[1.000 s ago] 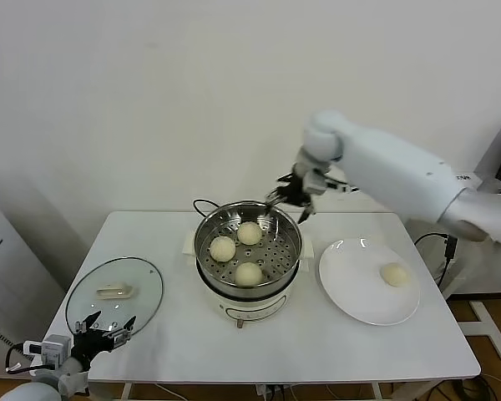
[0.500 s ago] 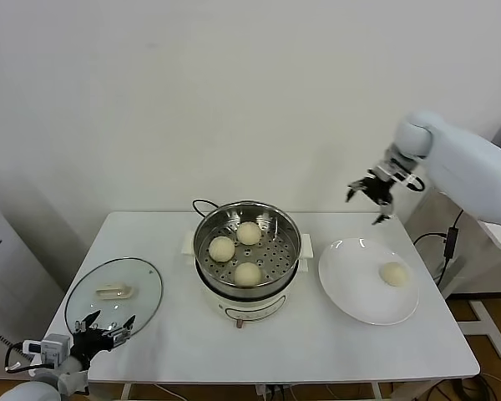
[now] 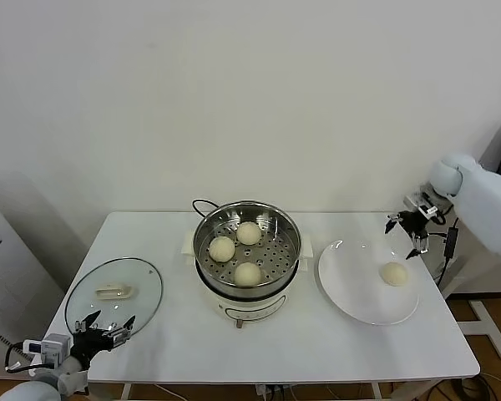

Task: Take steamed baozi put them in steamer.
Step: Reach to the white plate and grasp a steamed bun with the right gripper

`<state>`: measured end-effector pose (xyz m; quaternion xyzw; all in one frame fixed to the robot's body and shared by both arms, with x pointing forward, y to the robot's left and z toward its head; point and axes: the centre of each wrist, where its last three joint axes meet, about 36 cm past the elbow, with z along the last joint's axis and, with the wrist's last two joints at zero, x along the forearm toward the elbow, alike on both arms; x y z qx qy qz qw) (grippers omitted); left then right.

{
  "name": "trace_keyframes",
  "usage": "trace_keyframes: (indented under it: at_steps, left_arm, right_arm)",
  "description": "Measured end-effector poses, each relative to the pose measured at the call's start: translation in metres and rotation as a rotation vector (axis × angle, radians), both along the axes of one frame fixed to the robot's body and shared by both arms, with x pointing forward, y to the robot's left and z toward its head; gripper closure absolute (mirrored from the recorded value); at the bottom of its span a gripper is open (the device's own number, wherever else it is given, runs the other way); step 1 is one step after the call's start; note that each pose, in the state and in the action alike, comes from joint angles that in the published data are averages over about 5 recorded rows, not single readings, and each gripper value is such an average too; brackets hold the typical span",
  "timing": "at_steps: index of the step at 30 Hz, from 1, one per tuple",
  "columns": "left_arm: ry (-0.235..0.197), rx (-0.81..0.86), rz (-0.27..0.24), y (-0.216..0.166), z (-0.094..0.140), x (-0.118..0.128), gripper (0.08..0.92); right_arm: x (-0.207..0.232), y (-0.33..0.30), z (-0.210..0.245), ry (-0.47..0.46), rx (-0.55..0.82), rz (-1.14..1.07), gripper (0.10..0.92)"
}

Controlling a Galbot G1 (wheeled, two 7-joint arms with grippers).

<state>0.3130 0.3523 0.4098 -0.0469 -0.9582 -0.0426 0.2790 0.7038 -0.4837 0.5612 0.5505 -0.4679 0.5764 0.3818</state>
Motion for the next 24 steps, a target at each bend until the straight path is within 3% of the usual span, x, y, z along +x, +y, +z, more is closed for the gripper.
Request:
trace_keyframes:
  at_steps: [24]
  left_arm:
    - [0.003,-0.005,-0.01,-0.004,0.0,-0.001,0.177]
  right_arm:
    - [-0.015,-0.02,-0.085,-0.028,0.025,-0.09,0.2]
